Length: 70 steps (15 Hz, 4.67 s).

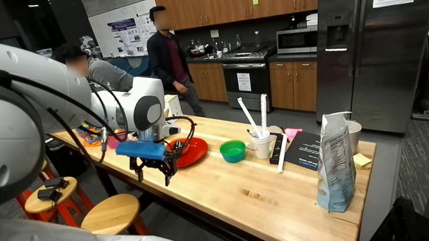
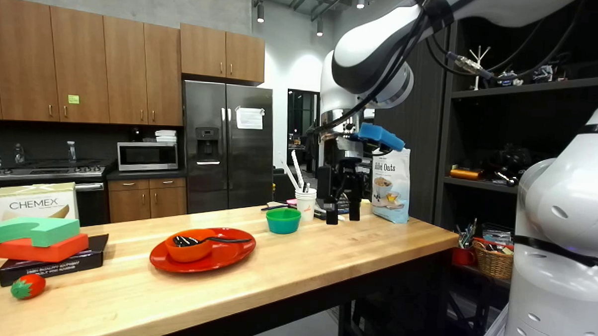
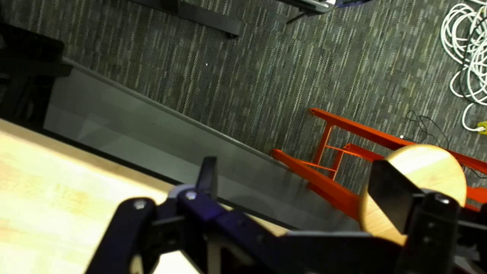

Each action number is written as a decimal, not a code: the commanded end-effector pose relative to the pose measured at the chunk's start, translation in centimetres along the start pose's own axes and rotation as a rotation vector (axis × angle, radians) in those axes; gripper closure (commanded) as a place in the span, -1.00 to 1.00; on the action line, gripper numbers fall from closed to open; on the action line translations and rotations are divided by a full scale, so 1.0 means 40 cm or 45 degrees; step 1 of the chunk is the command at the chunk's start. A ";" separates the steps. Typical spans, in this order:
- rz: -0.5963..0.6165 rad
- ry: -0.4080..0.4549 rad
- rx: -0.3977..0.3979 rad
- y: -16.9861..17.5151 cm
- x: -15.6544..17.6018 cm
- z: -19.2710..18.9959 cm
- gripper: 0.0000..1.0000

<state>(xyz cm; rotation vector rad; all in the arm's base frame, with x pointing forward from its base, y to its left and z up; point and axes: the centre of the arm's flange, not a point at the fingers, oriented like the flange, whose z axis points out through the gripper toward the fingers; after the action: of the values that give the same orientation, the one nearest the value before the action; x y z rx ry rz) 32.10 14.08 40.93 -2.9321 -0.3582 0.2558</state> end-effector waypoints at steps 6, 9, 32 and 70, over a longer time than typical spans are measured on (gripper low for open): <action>-0.342 0.087 -0.153 -0.025 0.172 -0.037 -1.00; -0.442 0.086 -0.154 -0.035 0.228 -0.043 -1.00; -0.715 0.138 -0.186 -0.067 0.495 -0.088 -1.00; -0.826 0.190 -0.213 -0.064 0.534 -0.013 -1.00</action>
<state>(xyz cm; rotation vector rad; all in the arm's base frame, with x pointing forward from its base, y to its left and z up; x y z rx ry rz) 49.88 20.86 38.96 -2.7853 -1.2097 -0.1246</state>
